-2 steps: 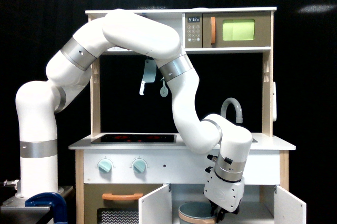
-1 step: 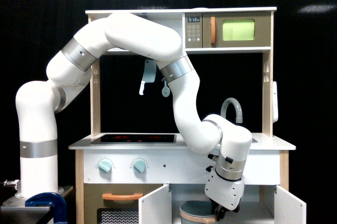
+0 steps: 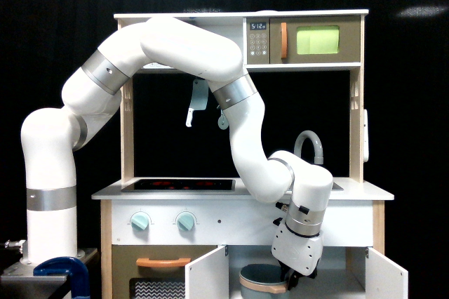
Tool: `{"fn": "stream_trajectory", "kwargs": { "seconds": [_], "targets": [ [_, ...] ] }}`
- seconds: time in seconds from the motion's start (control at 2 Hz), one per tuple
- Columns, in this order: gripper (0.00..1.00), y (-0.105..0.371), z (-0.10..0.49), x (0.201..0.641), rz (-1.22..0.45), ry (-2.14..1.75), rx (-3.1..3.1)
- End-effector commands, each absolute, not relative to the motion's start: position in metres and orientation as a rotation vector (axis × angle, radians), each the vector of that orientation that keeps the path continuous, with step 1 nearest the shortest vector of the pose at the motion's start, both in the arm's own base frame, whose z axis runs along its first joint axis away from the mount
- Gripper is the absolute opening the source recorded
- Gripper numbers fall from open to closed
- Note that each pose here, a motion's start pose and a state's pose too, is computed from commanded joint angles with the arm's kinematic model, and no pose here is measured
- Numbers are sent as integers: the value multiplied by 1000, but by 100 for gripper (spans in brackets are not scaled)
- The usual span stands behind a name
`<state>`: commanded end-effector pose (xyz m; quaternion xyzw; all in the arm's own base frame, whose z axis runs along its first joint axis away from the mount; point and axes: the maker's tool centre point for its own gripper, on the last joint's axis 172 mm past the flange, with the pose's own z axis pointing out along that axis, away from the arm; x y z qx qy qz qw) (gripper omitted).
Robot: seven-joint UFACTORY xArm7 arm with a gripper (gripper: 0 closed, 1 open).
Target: Put the bowl inside the kitchen cabinet
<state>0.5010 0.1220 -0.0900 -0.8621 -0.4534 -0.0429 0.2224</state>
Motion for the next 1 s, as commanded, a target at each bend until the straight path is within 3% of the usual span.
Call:
{"fn": "stream_trajectory", "kwargs": {
  "seconds": [0.5, 1.0],
  "targets": [
    [100, 131, -89, 495, -119, -1252, -2381],
    [100, 123, -94, 491, -119, -1252, -2381]
  ]
}}
